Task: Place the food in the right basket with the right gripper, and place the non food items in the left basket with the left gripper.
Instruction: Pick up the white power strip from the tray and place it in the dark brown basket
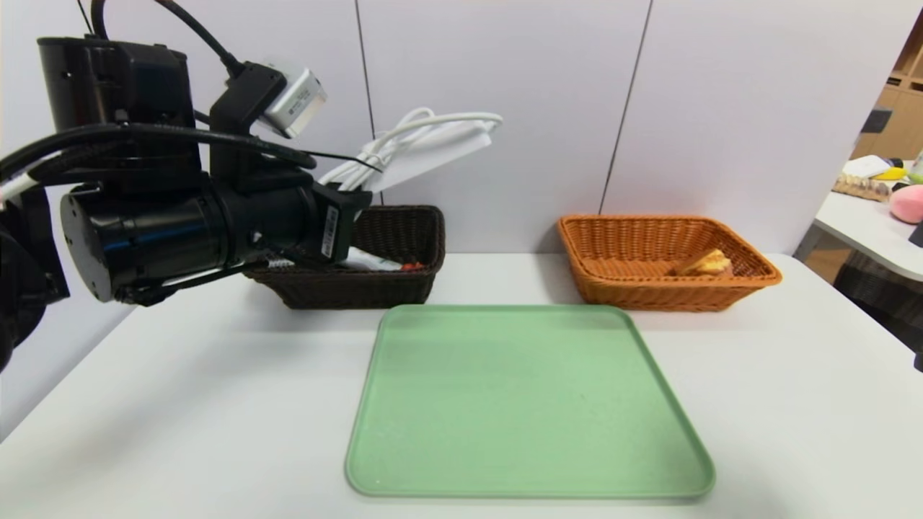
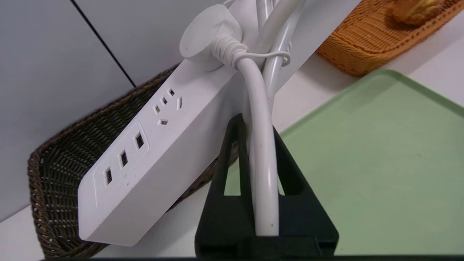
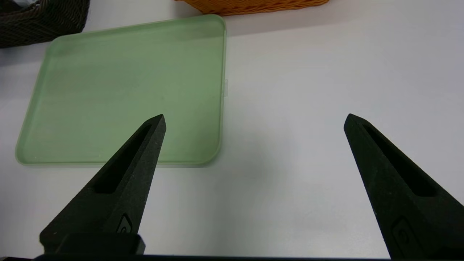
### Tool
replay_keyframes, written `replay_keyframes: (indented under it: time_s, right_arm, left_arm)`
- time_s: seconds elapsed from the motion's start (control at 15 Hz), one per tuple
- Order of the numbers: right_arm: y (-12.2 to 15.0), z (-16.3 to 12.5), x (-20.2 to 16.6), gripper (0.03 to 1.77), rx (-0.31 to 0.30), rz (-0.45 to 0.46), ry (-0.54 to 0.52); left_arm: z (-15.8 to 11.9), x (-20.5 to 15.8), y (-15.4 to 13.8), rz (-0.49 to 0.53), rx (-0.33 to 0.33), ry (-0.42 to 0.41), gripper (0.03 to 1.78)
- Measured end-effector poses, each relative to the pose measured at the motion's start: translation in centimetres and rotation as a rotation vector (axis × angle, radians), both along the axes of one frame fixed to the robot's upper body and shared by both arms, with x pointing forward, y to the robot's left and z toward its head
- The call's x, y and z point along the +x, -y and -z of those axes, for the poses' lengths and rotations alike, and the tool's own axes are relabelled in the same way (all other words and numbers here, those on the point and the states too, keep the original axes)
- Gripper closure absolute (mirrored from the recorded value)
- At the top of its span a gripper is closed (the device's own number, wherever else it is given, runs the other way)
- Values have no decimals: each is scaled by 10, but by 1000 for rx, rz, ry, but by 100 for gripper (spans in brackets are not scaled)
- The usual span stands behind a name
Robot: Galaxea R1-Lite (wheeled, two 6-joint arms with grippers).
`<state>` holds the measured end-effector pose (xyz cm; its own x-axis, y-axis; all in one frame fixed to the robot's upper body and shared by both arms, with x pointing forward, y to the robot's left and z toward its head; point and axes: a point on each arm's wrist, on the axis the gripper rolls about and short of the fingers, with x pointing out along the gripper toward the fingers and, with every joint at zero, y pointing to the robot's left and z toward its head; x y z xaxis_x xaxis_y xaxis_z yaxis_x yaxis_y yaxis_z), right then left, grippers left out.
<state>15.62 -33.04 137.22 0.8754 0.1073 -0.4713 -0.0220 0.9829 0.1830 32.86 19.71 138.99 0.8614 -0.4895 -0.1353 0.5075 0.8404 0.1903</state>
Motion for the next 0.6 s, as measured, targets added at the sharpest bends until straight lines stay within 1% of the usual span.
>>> replay_keyframes:
  time_s: [0.07, 0.2, 0.33, 0.6]
  right_arm:
    - [0, 0, 0, 10, 0, 1, 1]
    - [0, 0, -2, 10, 0, 2, 3]
    - [0, 0, -3, 10, 0, 2, 5]
    - [0, 0, -5, 10, 1, 2, 10]
  left_arm:
    - [-2, 7, -4, -12, -2, 6, 166]
    - [-1, 17, -10, -37, 21, 7, 166]
    - [5, 28, -20, -81, 41, -8, 166]
    - [17, 48, -36, -126, 88, -31, 166]
